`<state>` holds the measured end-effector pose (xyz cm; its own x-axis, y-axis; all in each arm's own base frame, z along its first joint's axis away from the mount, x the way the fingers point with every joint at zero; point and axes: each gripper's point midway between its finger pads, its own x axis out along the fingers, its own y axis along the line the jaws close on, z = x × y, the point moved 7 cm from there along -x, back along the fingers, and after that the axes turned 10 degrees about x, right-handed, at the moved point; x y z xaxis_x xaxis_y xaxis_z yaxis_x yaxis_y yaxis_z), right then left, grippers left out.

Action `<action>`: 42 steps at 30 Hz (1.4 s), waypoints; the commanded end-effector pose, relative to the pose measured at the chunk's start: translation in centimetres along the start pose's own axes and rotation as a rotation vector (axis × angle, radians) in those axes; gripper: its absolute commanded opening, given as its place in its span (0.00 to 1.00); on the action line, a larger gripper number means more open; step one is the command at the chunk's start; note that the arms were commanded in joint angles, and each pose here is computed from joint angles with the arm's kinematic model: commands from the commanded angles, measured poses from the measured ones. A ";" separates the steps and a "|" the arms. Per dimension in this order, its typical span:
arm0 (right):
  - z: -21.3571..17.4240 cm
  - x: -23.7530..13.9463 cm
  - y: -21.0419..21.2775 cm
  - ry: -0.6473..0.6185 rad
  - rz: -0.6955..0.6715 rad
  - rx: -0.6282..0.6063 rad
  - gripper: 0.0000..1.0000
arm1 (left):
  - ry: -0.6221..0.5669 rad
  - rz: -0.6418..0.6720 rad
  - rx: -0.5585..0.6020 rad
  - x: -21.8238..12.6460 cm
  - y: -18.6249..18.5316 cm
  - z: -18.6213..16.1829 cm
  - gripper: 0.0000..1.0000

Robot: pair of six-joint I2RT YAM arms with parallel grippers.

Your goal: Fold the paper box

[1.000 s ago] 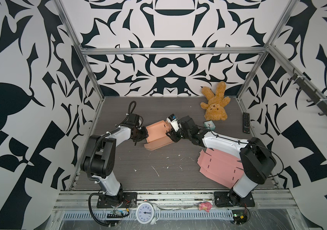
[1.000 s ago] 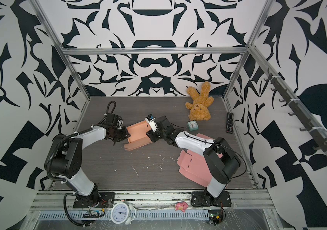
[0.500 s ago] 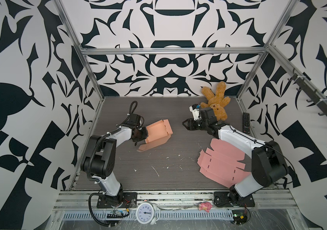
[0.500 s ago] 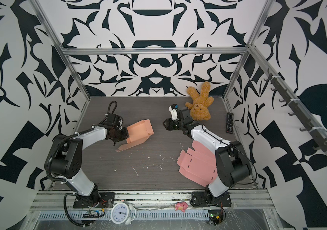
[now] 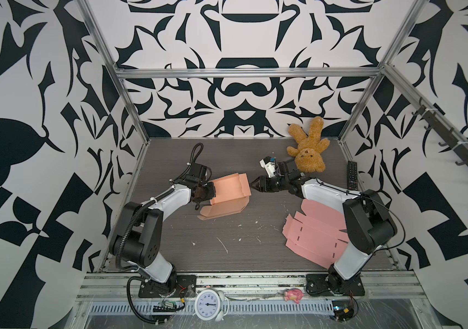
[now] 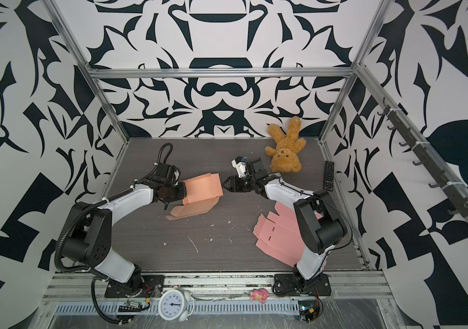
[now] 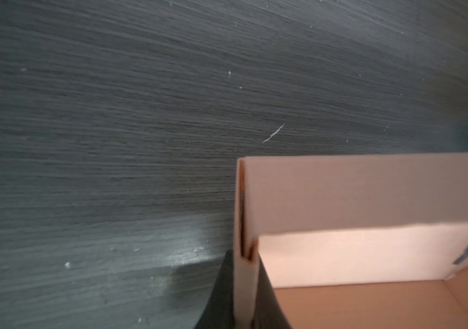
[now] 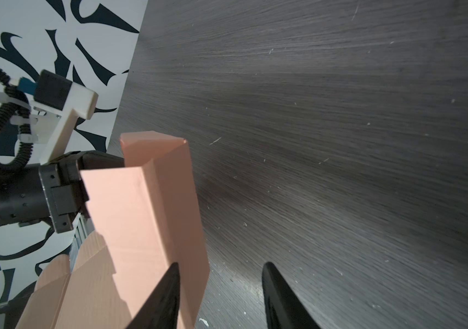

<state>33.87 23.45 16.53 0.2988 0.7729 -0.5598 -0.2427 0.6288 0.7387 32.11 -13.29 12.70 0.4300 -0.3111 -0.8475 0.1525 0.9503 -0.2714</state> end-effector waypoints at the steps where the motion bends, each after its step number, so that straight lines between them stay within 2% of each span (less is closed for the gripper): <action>1: 0.9 -0.1 3.0 -0.018 0.069 -0.088 0.47 | 0.002 0.030 0.023 -0.4 0.1 -0.4 0.12; 16: 0.3 1.7 4.5 0.015 0.010 -0.146 0.38 | 0.002 0.052 0.049 -0.2 -0.2 -0.7 0.12; 33: -0.5 3.4 5.3 0.007 -0.374 -0.214 0.33 | -0.060 0.111 0.052 -1.9 -1.4 -1.5 0.12; 42: -0.9 3.6 5.2 -0.008 -0.468 -0.219 0.31 | -0.102 0.110 0.047 -3.0 -2.0 -2.3 0.12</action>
<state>32.57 29.76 16.55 0.3757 0.4481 -0.8112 -0.2848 0.8888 0.3590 28.99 -14.35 14.58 0.5220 -0.2202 -0.8240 0.1632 0.9740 -0.1570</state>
